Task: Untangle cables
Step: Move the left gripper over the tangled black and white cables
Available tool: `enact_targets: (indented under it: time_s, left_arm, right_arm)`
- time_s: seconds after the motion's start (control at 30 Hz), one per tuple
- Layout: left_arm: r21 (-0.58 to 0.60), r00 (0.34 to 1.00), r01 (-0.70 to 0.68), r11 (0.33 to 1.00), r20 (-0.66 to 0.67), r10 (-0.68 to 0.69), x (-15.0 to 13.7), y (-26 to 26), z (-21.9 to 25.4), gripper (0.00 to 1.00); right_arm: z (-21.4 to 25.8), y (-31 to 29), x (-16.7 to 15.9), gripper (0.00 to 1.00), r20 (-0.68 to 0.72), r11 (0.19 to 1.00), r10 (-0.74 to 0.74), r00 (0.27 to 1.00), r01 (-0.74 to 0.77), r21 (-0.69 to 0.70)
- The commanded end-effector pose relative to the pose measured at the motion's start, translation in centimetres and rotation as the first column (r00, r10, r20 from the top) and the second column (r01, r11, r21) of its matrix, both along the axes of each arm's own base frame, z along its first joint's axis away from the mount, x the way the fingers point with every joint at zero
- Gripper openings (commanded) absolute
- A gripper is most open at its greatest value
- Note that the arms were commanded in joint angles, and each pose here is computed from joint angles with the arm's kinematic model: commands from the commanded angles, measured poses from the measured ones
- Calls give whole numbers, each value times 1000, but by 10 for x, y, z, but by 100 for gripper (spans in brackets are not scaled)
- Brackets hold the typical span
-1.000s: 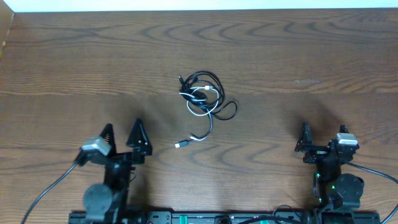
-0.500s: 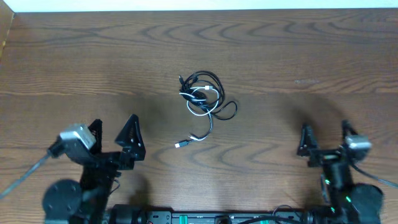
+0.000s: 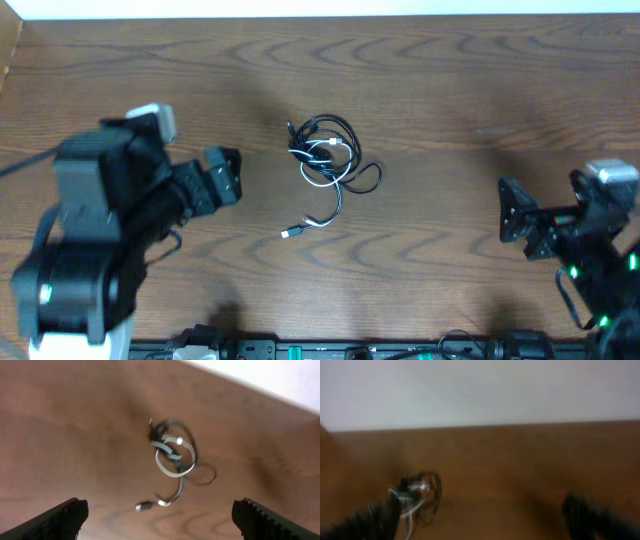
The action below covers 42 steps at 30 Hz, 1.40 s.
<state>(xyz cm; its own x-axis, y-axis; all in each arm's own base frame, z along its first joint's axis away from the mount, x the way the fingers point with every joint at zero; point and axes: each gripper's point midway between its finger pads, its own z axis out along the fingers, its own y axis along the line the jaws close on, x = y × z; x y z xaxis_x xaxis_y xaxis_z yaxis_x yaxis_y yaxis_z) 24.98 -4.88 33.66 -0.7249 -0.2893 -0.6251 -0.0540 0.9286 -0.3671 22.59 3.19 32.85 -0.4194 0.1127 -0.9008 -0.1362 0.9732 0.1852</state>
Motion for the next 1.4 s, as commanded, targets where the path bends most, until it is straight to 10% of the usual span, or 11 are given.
enact_targets:
  time_s: [0.0,0.37,0.43,0.57,0.7,0.93,1.2,1.27,1.37]
  left_arm:
    - [11,991,22,1000,-130,-20,15,-2,-26,98]
    - [-102,917,-3,995,-397,-39,41,-21,-85,95]
    - [-111,901,-34,993,-434,-17,44,-22,-94,51]
    - [-105,864,-30,994,-503,-27,50,-28,-115,8]
    - [-99,838,4,995,-542,-57,54,-41,-130,8]
    - [-88,798,83,993,-591,-119,60,-69,-156,11]
    - [-90,793,164,982,-581,-185,74,-101,-177,62]
    - [-89,791,177,980,-580,-196,76,-107,-181,62]
    - [-83,789,185,979,-581,-198,80,-114,-188,63]
  right_arm:
    - [-10,3,15,99,-153,999,43,987,-46,-21]
    - [-63,18,34,99,-420,992,119,900,-86,96]
    - [-64,23,34,99,-429,987,137,893,-87,133]
    - [-66,23,35,99,-438,987,138,888,-84,141]
    - [-68,23,34,97,-448,986,138,883,-82,142]
    - [-74,23,30,57,-474,986,138,870,-78,145]
    - [-78,24,26,8,-495,986,139,858,-75,147]
    - [-78,24,26,15,-495,986,139,858,-75,147]
    - [-78,24,26,52,-496,986,139,857,-75,147]
